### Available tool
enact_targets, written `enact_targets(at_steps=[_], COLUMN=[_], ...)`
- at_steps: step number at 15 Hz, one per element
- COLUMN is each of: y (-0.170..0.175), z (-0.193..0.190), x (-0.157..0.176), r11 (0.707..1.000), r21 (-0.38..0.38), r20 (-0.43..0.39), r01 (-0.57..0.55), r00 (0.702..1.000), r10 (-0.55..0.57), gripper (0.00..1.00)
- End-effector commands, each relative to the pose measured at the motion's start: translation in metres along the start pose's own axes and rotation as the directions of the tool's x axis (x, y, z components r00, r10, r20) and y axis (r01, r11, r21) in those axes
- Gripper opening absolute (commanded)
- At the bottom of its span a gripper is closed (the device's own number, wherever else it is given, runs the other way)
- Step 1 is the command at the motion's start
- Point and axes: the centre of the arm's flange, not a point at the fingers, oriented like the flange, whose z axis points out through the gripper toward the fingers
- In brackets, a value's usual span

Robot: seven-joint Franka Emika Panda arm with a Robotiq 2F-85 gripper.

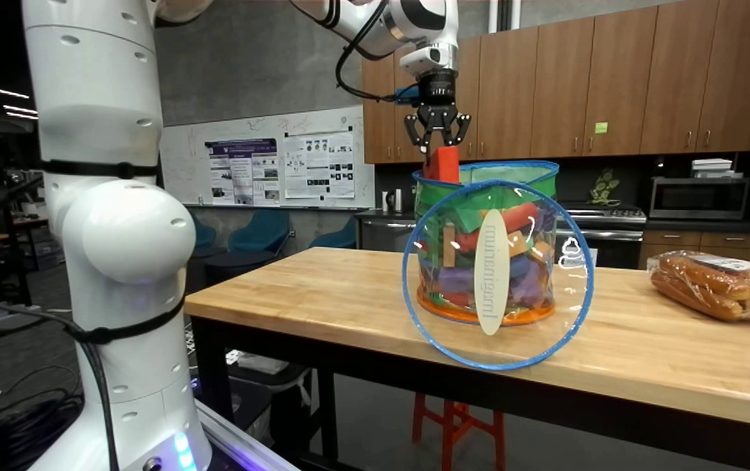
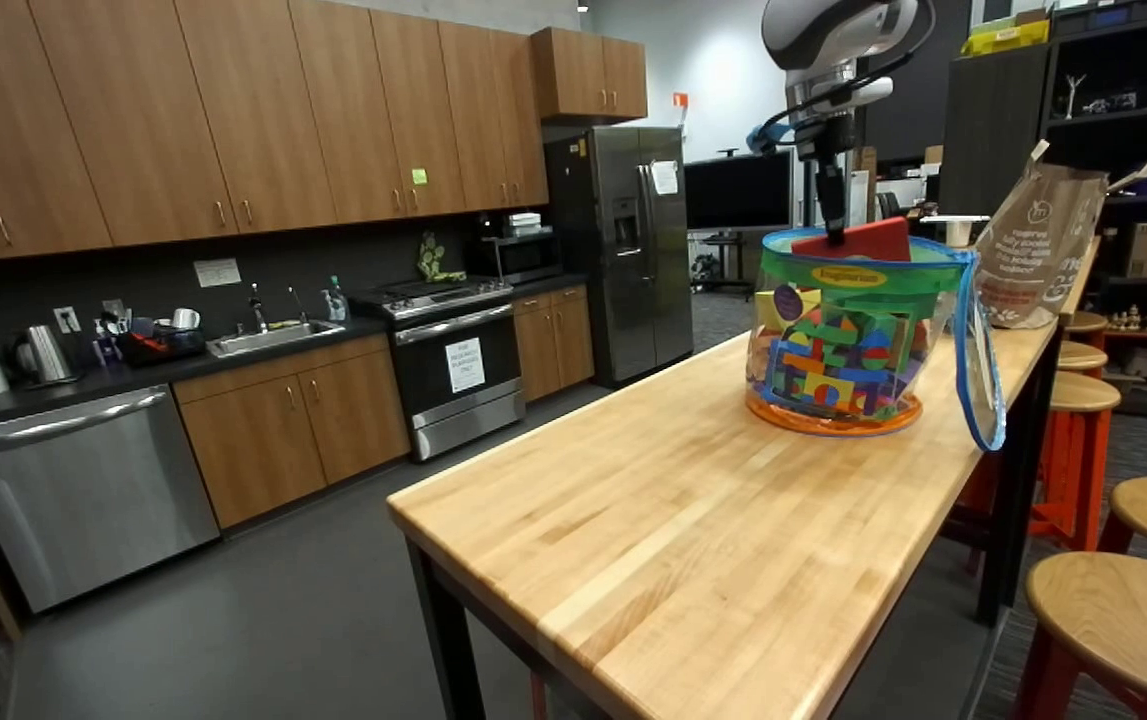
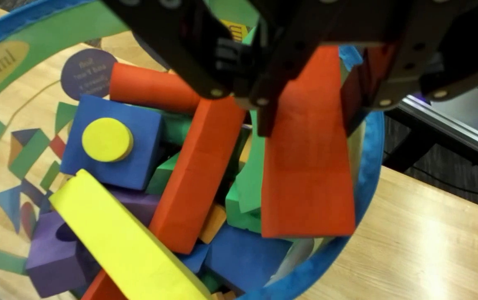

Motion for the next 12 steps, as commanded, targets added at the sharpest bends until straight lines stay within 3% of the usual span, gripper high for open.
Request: enact_targets(at_steps=[1,3,8,12], y=[0.000,0.003,0.014,0.020], z=[0.001,0.001,-0.009,-0.026], x=[-0.012,-0.014,-0.018,-0.017], r11=[0.999,0.999,1.000,1.000], r21=[-0.041,-0.043,-0.016,0.014], r20=[-0.029,-0.027,-0.012,-0.006], r01=[-0.023,-0.021,0.001,0.002], r00=[0.999,0.999,1.000,1.000], r10=[0.022,0.020,-0.001,-0.001], gripper=[0.64,0.69,0.98,1.00])
